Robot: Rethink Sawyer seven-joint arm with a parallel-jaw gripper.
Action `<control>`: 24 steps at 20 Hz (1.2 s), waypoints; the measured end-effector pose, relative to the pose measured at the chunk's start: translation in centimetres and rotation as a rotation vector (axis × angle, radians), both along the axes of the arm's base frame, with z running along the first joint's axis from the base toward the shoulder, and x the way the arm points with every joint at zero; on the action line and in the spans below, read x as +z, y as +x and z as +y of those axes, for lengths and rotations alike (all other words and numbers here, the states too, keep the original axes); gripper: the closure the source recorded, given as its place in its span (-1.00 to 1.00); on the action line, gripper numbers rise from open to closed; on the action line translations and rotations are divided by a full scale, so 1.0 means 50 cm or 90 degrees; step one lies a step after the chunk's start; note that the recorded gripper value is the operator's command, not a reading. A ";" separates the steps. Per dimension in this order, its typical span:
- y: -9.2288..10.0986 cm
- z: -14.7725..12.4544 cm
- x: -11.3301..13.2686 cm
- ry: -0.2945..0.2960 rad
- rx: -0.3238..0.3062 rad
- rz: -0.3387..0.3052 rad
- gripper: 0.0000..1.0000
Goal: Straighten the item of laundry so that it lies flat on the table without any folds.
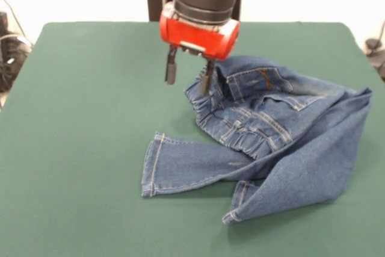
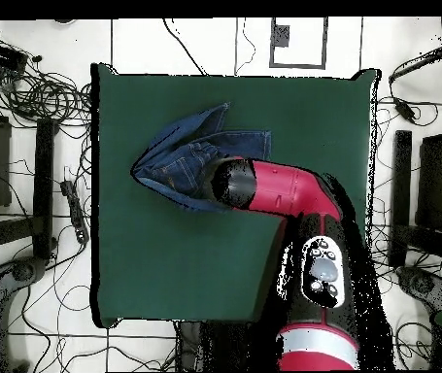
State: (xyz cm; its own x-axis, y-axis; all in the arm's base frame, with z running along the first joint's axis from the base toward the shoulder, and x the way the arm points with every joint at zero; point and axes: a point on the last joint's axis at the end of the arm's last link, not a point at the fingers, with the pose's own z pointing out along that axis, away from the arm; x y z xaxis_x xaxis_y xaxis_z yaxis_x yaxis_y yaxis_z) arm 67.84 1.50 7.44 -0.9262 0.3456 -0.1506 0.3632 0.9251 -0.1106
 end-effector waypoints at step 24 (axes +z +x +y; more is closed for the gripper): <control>-0.071 0.136 -0.073 -0.049 0.081 0.042 -1.00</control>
